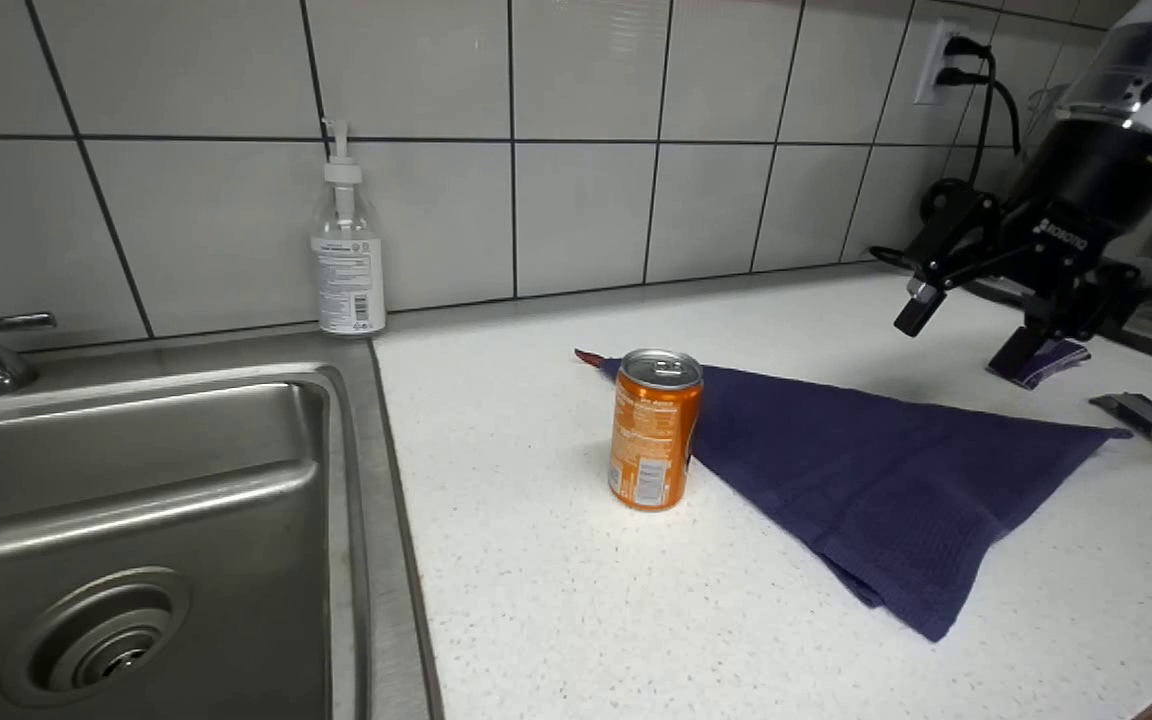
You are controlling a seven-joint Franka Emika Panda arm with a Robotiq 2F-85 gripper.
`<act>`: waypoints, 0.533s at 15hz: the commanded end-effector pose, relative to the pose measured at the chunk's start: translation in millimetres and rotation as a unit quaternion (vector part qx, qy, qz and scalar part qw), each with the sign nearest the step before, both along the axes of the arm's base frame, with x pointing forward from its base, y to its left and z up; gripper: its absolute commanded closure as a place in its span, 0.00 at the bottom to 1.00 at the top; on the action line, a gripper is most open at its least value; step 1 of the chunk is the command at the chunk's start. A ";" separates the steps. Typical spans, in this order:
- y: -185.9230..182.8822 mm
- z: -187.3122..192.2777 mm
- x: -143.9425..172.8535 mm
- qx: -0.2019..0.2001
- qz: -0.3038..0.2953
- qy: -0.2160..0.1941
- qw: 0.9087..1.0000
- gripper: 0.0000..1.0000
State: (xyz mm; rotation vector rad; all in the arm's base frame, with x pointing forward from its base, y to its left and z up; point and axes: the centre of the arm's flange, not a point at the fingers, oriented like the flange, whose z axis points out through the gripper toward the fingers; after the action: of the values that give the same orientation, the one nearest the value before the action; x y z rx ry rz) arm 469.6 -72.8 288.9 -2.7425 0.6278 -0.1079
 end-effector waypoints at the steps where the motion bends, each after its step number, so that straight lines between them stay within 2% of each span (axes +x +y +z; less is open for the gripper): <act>1: -1.8 1.9 38.0 -0.001 0.067 -0.032 0.997 0.00; 8: 4.8 1.1 84.4 -0.007 0.177 -0.082 0.981 0.00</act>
State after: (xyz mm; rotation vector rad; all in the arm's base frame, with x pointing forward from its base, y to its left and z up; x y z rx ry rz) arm 527.4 -66.6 293.5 -2.8005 0.2186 -0.2329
